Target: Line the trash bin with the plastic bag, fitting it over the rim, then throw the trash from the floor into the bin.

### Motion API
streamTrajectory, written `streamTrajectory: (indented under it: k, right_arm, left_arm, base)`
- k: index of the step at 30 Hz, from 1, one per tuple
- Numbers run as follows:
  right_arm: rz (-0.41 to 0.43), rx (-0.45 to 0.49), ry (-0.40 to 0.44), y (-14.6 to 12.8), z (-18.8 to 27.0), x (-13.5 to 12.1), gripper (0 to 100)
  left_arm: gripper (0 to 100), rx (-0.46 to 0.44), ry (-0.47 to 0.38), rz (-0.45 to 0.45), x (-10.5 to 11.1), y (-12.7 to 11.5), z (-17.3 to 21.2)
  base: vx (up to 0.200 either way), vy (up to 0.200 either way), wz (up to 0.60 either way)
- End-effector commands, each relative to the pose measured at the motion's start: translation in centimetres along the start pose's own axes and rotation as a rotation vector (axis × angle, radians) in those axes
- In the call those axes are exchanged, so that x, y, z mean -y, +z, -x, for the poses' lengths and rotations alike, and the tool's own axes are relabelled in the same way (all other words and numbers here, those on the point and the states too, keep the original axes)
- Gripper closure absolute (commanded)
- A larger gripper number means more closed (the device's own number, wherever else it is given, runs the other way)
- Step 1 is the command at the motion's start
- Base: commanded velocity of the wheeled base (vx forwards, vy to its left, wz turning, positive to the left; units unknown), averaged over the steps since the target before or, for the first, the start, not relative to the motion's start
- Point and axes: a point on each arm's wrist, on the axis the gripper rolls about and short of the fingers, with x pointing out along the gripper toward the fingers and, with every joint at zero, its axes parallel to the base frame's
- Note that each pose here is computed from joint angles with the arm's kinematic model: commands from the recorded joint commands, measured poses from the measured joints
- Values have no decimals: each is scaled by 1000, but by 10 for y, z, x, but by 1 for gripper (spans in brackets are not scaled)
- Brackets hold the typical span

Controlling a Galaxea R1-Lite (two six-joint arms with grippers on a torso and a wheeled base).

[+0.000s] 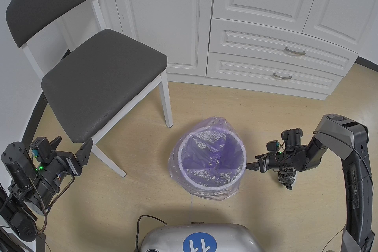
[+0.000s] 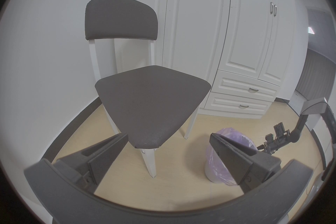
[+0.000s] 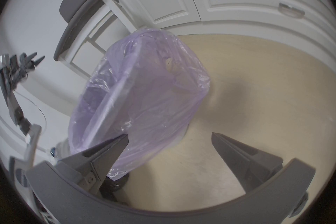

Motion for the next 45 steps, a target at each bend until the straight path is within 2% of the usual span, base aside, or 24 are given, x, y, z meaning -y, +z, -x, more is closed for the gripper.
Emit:
streamTrajectory:
  k: [1,3,7,12,15,16,19,20,21,23,24,27,30,32,35,38,41,45]
  right_arm:
    - [-50,17,69,5,-5,-3,0]
    - [-69,43,123,11,-9,-1,0]
    - [-59,61,130,14,-17,5,0]
    - [-37,92,88,14,-32,15,0]
    - [-18,124,-14,17,-47,23,0]
    - [-18,126,-17,17,-47,24,0]
    - [-88,217,-57,30,-60,23,0]
    - [-92,221,-58,30,-59,23,0]
    - [-148,297,-60,39,-63,23,0]
    - [-189,346,-48,45,-65,22,0]
    - [-237,381,-35,50,-68,21,0]
    - [-263,418,-49,50,-79,23,0]
    - [-276,412,-60,50,-83,23,0]
    - [-299,372,-67,47,-85,23,0]
    - [-287,406,-72,57,-83,25,0]
    - [-296,447,-121,72,-64,23,0]
    - [-310,419,-196,73,-39,20,0]
    - [-279,339,-267,52,-17,28,0]
  left_arm:
    - [0,-13,-2,-3,-1,-2,3]
    - [0,-3,-9,-7,1,-1,3]
    - [0,4,-18,-7,2,1,3]
    - [0,31,-22,3,2,5,7]
    - [0,42,-21,6,1,7,11]
    - [0,43,-22,6,1,7,11]
    - [0,58,-20,10,0,10,13]
    - [0,60,-22,10,0,10,13]
    - [0,63,-23,10,0,11,14]
    - [0,66,-24,11,0,11,14]
    - [0,67,-24,10,0,12,14]
    - [0,78,-25,13,0,13,15]
    - [0,79,-24,14,0,14,16]
    - [0,87,-23,19,0,15,17]
    - [0,93,-26,29,0,16,18]
    - [0,94,-32,39,1,16,19]
    - [0,94,-32,41,1,16,19]
    - [0,83,-61,48,6,15,19]
  base:
    - [0,0,0]
    - [0,0,0]
    - [0,0,0]
    - [0,0,0]
    - [0,0,0]
    - [0,0,0]
    - [0,0,0]
    - [0,0,0]
    - [0,0,0]
    - [0,0,0]
    - [0,0,0]
    - [0,0,0]
    - [0,0,0]
    - [0,0,0]
    - [0,0,0]
    - [0,0,0]
    - [0,0,0]
    - [0,0,0]
